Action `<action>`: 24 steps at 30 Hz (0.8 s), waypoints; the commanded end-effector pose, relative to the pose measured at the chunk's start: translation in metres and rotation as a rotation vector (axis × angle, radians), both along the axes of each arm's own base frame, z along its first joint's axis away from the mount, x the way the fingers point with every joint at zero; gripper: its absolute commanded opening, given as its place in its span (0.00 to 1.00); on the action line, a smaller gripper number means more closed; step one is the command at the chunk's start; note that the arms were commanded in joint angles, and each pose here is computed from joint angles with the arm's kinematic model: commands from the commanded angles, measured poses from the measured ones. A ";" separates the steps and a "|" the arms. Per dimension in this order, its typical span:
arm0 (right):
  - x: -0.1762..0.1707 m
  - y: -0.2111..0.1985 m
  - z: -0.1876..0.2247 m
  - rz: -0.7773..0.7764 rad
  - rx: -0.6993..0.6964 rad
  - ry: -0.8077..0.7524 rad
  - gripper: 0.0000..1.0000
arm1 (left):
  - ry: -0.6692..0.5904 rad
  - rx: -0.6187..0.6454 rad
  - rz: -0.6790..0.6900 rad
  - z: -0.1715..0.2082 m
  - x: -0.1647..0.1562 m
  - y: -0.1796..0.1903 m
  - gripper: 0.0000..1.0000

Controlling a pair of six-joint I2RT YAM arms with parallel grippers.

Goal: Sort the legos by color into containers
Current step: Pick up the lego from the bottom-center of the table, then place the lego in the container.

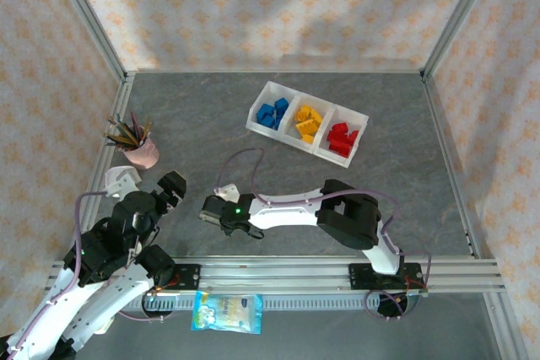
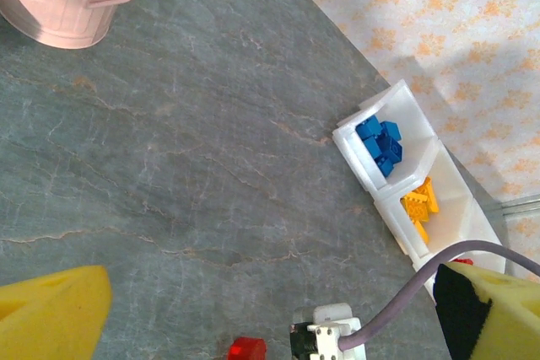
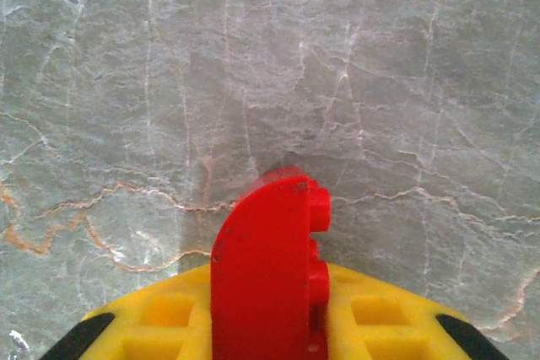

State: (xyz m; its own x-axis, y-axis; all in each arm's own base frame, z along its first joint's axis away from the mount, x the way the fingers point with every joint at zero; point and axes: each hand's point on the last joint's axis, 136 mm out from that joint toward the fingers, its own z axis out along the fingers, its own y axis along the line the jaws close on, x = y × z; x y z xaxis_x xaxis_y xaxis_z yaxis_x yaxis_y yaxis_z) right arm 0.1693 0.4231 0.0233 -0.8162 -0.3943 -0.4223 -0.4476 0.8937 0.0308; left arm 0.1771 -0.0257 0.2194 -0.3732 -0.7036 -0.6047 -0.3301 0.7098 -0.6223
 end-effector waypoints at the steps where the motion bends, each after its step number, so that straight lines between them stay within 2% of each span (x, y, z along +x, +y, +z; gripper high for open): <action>1: 0.005 0.001 0.014 -0.003 0.025 -0.040 0.22 | -0.012 0.008 -0.028 0.004 0.005 -0.007 0.99; 5: 0.016 -0.011 0.037 -0.036 0.080 -0.053 0.21 | -0.009 0.014 -0.059 0.007 0.010 -0.015 0.99; 11: 0.049 -0.058 0.072 -0.153 0.148 -0.104 0.20 | -0.012 0.023 -0.132 0.014 0.024 -0.035 0.99; 24: 0.165 -0.231 0.148 -0.546 0.182 -0.310 0.22 | -0.083 -0.018 -0.341 0.023 0.078 -0.112 0.99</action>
State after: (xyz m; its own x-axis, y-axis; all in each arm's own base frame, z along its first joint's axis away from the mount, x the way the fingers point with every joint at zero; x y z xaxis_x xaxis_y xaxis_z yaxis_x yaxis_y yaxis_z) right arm 0.3202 0.2266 0.1527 -0.7605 0.1212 -0.6380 0.0057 0.9836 0.1800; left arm 0.2406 -0.1124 0.2210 -0.5488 -0.5691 -0.6124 -0.1432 0.7857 -0.6018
